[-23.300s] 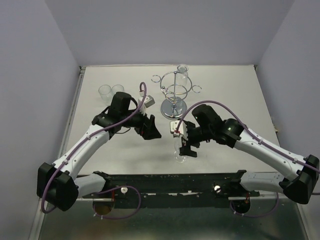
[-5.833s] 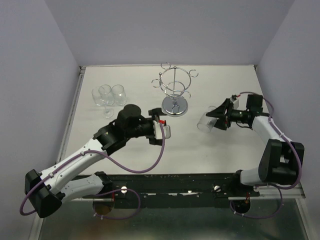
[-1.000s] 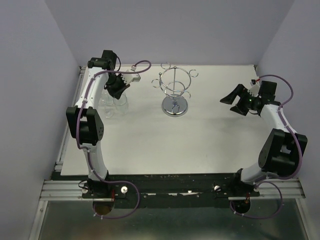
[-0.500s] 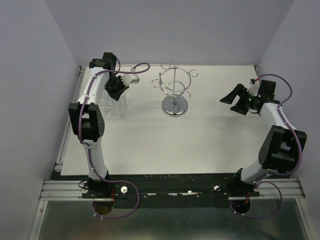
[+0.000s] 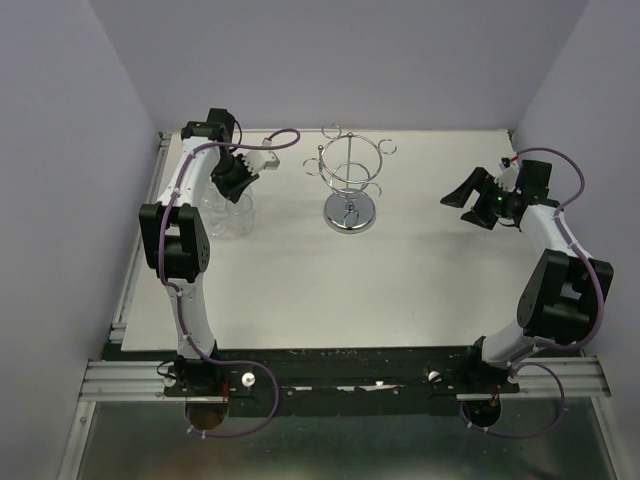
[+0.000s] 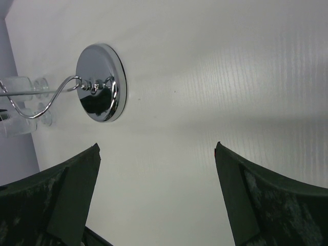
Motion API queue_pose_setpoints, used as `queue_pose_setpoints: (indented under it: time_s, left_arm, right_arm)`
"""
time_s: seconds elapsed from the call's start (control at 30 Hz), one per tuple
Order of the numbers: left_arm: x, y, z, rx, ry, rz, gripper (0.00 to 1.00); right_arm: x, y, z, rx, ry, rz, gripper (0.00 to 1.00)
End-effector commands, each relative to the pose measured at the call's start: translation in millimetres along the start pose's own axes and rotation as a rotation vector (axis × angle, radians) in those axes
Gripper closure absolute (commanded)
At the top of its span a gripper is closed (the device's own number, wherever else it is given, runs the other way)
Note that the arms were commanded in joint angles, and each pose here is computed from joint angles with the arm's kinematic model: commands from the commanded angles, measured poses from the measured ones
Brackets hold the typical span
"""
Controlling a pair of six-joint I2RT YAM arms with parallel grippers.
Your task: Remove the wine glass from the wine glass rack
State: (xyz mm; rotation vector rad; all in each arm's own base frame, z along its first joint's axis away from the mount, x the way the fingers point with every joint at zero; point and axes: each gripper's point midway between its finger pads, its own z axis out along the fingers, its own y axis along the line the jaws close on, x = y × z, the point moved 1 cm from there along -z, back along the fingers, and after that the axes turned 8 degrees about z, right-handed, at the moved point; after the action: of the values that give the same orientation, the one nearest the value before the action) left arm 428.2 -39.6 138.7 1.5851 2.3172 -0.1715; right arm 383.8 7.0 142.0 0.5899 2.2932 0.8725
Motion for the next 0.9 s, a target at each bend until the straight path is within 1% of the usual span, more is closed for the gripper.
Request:
queue_pose_setpoints:
  time_s: [0.0, 0.3, 0.67, 0.73, 0.87]
  left_arm:
    - [0.4, 2.3, -0.3, -0.013, -0.002, 0.028, 1.00]
    - [5.6, 6.2, 5.2, -0.021, 0.012, 0.060, 1.00]
    - [17.5, 6.8, 10.6, -0.030, 0.026, 0.065, 0.99]
    - [17.8, 6.2, 11.8, -0.035, 0.025, 0.069, 0.96]
    - [17.8, 6.8, 11.1, -0.057, 0.018, 0.070, 0.85]
  right_arm:
    - [-10.1, 2.1, -1.7, 0.006, -0.034, -0.036, 0.00]
    - [-8.1, -0.8, -3.2, 0.021, -0.037, -0.041, 0.00]
    - [-5.0, -3.7, -3.3, 0.030, -0.033, -0.042, 0.00]
    - [-5.1, -3.3, -4.0, 0.031, -0.035, -0.044, 0.00]
    - [-4.5, -4.2, -4.1, 0.034, -0.036, -0.045, 0.00]
